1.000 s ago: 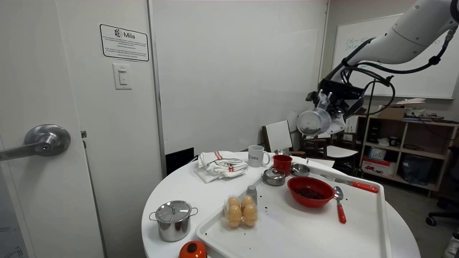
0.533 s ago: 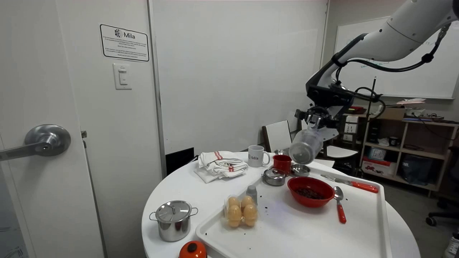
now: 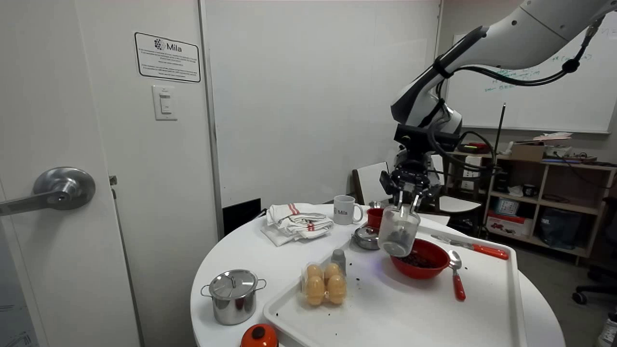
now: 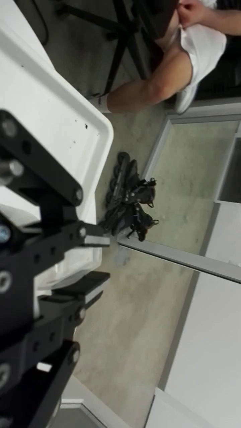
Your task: Pour some contents of the jug into the red bowl
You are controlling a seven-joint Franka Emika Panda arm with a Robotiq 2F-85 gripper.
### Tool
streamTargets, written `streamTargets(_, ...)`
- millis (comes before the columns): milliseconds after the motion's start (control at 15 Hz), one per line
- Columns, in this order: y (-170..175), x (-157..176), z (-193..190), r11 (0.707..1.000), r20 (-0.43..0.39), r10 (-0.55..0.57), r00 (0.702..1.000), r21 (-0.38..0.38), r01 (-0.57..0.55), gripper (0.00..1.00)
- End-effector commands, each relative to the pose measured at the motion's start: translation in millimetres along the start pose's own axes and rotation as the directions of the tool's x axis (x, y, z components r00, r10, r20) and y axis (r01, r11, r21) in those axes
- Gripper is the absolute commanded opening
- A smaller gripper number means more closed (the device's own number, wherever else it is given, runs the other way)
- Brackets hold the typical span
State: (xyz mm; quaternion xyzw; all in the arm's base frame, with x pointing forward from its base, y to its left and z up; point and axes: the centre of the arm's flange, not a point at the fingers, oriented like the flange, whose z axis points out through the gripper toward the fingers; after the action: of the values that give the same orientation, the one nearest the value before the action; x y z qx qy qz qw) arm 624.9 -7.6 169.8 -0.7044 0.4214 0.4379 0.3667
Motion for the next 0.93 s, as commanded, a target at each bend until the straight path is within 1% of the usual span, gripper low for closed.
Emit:
streamTargets(0,-1,-41,29,0.996,-0.171,-0.042,0.984,-0.087,0.027,0.09)
streamTargets(200,-4,-58,56,0.984,-0.279,-0.106,0.954,-0.167,0.060,0.09)
streamTargets(333,-1,-61,74,0.974,-0.354,-0.150,0.923,-0.215,0.076,0.09)
streamTargets(467,0,-57,86,0.968,-0.427,-0.179,0.886,-0.238,0.080,0.09)
streamTargets(600,1,-47,92,0.969,-0.490,-0.187,0.851,-0.236,0.077,0.09)
streamTargets(867,7,-24,98,0.978,-0.623,-0.191,0.759,-0.189,0.091,0.09)
